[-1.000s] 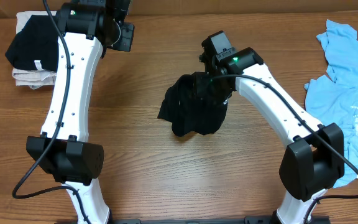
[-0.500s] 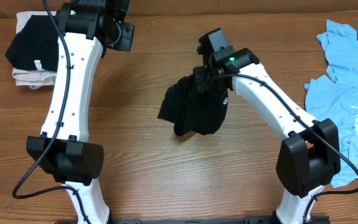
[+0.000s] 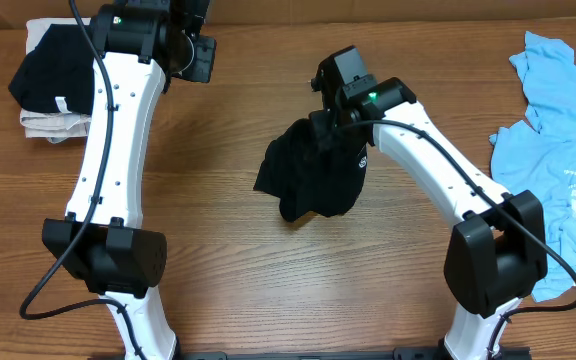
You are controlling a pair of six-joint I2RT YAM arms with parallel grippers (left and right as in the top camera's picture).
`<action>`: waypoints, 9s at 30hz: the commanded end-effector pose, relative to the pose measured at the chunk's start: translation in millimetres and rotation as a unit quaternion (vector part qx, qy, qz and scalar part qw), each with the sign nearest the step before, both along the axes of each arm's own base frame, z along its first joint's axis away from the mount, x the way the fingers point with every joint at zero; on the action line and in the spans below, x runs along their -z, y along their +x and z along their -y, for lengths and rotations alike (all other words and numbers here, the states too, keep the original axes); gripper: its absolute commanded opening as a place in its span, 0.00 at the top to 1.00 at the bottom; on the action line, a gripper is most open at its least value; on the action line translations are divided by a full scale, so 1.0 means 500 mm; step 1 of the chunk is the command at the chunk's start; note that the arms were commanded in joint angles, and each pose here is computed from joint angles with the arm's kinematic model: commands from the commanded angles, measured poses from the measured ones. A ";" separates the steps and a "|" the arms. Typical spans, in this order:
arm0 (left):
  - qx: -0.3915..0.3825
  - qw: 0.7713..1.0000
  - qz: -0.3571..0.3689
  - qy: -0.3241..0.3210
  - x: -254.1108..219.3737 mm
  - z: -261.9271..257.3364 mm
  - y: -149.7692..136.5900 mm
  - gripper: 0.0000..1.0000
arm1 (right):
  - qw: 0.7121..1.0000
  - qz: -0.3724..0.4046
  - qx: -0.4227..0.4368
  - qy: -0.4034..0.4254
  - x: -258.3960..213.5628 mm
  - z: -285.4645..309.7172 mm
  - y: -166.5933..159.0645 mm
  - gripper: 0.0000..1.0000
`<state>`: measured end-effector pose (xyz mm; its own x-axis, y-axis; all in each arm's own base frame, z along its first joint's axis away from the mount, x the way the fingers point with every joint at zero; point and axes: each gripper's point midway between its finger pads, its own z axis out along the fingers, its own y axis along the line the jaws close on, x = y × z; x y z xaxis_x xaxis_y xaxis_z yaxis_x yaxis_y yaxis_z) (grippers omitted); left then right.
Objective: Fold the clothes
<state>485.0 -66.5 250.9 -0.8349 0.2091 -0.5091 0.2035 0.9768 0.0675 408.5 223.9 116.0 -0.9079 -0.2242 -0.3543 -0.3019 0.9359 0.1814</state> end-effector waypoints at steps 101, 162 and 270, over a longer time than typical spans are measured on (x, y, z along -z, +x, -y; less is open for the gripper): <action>0.186 0.966 -0.125 -0.131 0.184 0.120 -0.090 0.00 | 0.973 -0.038 0.208 0.098 -0.245 0.186 0.100 0.00; 0.104 0.946 -0.202 -0.232 0.203 0.209 -0.033 0.96 | 0.955 -0.065 0.284 0.055 -0.218 0.369 0.087 0.00; -0.270 0.957 -0.103 -0.034 0.502 -0.544 0.134 0.00 | 0.954 -0.076 0.284 0.052 -0.214 0.369 0.077 0.00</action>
<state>581.6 209.9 96.5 -0.8287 -0.2059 -0.5205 -0.2636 0.9639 0.0384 447.2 39.9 217.9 -0.9164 0.3573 -0.1804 0.2977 0.9098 0.2893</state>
